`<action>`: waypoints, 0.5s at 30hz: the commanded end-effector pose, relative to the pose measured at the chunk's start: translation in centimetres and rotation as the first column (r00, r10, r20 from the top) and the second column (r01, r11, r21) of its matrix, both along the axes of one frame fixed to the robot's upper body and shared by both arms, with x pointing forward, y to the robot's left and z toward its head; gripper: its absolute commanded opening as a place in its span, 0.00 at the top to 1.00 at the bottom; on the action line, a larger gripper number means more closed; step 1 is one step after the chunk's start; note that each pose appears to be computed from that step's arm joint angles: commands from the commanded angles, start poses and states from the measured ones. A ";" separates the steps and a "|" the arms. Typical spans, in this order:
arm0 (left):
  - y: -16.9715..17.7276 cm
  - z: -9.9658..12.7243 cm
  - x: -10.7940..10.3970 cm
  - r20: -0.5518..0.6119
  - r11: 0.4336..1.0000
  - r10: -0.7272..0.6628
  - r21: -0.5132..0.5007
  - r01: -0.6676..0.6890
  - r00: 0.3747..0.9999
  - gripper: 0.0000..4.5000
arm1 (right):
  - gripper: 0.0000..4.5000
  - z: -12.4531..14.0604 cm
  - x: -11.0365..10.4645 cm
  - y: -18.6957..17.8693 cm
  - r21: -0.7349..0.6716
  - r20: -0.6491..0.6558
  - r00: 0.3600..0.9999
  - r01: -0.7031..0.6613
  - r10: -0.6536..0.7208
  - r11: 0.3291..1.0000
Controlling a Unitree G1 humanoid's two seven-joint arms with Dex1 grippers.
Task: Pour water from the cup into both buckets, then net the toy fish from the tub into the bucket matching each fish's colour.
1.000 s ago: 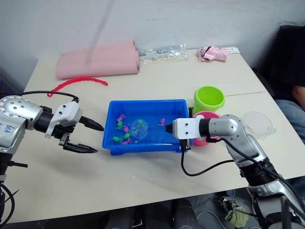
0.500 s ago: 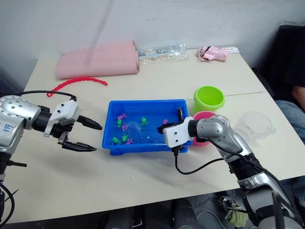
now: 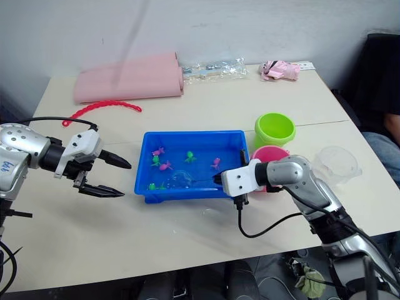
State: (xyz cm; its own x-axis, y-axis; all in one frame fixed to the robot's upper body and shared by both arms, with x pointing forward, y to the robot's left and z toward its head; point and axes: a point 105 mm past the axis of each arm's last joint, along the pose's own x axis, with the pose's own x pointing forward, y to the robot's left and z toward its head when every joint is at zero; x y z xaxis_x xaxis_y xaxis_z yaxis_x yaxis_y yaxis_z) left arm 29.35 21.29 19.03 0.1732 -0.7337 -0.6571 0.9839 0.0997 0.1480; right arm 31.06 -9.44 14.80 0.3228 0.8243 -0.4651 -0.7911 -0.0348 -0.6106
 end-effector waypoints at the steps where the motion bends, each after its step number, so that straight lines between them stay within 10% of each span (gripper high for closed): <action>1: 0.1 1.2 0.3 0.048 1.000 -0.006 -0.006 0.006 0.999 0.02 | 1.00 1.8 -0.5 0.0 0.135 -0.197 0.978 0.094 -0.066 0.986; 11: 0.0 1.2 0.5 0.051 1.000 -0.014 -0.009 0.014 0.999 0.02 | 1.00 2.3 -1.0 -0.5 0.189 -0.437 0.884 0.267 -0.163 0.945; 15: 0.6 0.6 0.5 0.052 0.999 -0.013 0.035 0.011 0.999 0.02 | 1.00 2.2 0.0 -0.6 0.122 -0.190 0.967 0.196 -0.171 0.973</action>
State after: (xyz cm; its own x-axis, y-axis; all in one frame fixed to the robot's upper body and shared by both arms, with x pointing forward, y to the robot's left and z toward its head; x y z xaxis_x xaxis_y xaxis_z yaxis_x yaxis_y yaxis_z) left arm 29.88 21.48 19.08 0.1824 -0.7271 -0.6619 0.9809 0.0882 0.1734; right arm 30.93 -10.20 16.04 0.3729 0.8200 -0.4343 -0.9122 0.2382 -0.3335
